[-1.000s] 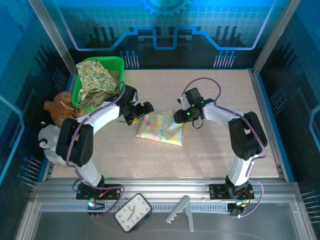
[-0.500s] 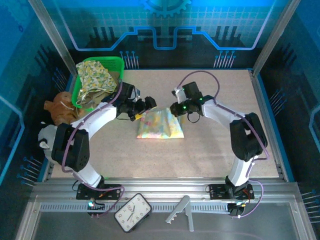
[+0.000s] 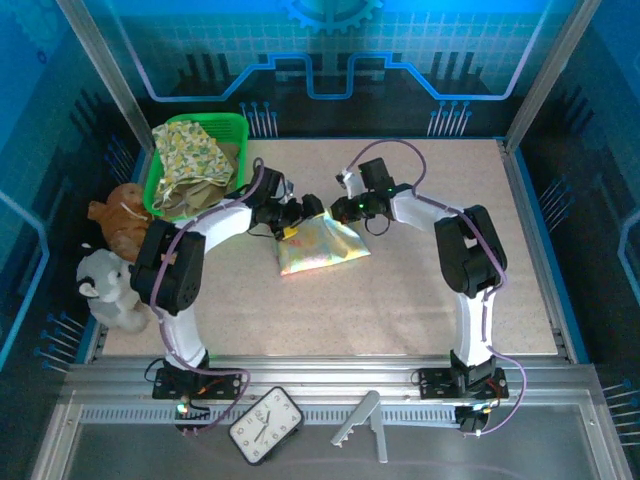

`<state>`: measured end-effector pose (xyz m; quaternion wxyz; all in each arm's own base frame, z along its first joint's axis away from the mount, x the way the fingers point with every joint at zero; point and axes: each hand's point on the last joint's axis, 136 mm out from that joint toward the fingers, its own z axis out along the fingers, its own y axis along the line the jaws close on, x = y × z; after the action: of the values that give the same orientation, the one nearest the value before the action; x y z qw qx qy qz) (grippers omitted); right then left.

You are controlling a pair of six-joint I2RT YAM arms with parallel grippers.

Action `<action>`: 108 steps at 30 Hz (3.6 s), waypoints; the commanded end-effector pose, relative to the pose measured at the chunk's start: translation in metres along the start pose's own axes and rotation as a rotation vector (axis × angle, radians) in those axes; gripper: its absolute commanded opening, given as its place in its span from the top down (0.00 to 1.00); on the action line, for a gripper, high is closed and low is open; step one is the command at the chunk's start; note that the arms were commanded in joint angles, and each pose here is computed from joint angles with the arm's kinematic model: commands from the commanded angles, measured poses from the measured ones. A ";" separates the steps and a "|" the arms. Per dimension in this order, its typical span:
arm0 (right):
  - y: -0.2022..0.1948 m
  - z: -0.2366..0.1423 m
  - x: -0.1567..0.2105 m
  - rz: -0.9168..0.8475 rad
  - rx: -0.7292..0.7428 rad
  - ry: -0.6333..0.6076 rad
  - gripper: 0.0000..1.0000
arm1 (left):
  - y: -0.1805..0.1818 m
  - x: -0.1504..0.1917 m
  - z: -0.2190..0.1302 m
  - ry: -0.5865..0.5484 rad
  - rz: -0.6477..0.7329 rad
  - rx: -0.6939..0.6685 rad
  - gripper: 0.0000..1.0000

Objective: Fold and stack the skirts

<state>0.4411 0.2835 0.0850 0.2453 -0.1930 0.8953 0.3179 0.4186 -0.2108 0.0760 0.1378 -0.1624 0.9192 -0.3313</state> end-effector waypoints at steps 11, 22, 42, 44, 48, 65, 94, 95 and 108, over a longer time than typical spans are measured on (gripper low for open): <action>-0.020 0.013 -0.029 0.064 0.042 -0.055 0.98 | 0.077 0.007 0.014 -0.050 -0.113 -0.140 0.01; -0.053 0.016 -0.030 0.184 0.164 0.026 0.68 | 0.070 0.009 0.002 -0.034 -0.150 -0.110 0.01; 0.007 0.003 0.034 0.422 -0.004 0.173 1.00 | 0.018 -0.020 0.000 -0.056 -0.176 -0.006 0.01; 0.007 0.014 0.035 0.434 -0.021 0.194 1.00 | 0.033 -0.019 0.004 -0.055 -0.195 -0.058 0.01; -0.024 0.026 0.055 0.478 0.117 0.238 0.94 | 0.063 -0.009 0.015 -0.037 -0.229 -0.126 0.01; -0.030 -0.017 0.054 0.503 0.235 0.125 0.68 | 0.041 -0.010 0.017 0.029 -0.110 -0.136 0.01; 0.050 0.031 0.055 -0.156 0.507 0.548 0.00 | 0.105 -0.011 -0.210 -0.415 -0.250 -0.199 0.01; 0.050 0.034 0.059 -0.159 0.505 0.570 0.00 | 0.106 -0.010 -0.213 -0.423 -0.251 -0.197 0.01; -0.006 0.027 0.102 -0.040 0.589 0.786 0.00 | 0.103 -0.010 -0.224 -0.454 -0.256 -0.178 0.01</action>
<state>0.3800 0.3239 0.0219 0.0034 -0.2667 0.9638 -0.0065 0.3295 -0.0089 0.1774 0.2864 -0.3546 0.8615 -0.2239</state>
